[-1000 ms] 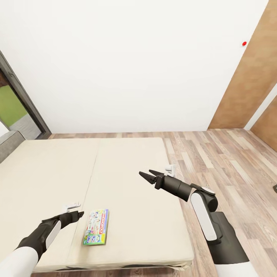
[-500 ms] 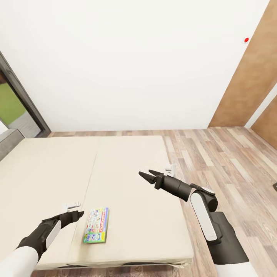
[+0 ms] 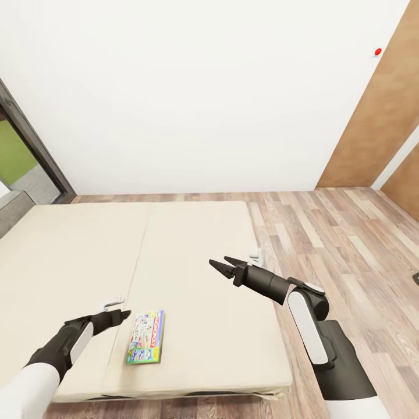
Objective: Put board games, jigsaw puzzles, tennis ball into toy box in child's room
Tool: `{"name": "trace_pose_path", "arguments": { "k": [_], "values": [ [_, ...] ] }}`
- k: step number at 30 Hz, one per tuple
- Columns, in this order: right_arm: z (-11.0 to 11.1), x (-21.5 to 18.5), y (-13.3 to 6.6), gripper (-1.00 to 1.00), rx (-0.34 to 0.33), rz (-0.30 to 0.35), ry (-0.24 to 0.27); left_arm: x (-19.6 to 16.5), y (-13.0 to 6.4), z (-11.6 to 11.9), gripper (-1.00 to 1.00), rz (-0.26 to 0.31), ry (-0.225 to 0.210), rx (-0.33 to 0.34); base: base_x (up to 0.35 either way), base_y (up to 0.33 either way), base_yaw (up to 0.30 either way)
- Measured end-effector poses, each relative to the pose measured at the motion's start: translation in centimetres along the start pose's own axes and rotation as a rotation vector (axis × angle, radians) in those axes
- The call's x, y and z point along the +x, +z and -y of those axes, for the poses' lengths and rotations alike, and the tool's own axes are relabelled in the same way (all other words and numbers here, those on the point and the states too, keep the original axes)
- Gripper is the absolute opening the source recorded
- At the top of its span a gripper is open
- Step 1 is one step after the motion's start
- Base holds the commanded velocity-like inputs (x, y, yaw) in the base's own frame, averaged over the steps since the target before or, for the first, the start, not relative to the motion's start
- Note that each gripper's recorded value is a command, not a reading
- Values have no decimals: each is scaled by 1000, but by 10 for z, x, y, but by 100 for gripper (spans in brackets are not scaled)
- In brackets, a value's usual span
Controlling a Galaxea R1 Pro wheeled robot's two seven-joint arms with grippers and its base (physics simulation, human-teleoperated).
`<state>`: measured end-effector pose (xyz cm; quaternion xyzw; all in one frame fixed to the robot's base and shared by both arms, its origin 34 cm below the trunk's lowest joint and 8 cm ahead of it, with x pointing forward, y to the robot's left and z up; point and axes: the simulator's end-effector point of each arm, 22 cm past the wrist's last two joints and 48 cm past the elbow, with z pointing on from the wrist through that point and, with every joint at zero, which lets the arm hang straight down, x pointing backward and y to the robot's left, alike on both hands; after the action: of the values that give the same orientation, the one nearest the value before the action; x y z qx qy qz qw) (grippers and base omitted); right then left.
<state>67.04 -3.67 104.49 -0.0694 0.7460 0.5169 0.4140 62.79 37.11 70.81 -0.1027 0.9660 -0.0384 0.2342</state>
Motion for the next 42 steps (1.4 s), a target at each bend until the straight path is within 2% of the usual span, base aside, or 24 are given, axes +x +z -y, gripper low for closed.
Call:
{"name": "trace_pose_path", "arguments": {
  "k": [7,12,19,29,35,42],
  "values": [
    [3,4,1,100,-1,-6,8,-15,0,29,100,-43,-23,128,0,0,0],
    [6,7,3,100,0,-9,14,-13,1,38,100,-81,-38,159,0,0,0],
    [10,11,4,100,2,-14,23,-5,4,41,100,-112,-44,166,0,0,0],
    [16,17,5,100,6,-20,35,-20,8,35,100,-109,-52,160,0,0,0],
    [20,20,6,100,9,-23,42,-20,7,21,100,-123,-91,151,0,0,0],
    [24,24,7,100,11,-28,51,-42,3,-6,100,-109,-144,127,0,0,0]
  ]
}}
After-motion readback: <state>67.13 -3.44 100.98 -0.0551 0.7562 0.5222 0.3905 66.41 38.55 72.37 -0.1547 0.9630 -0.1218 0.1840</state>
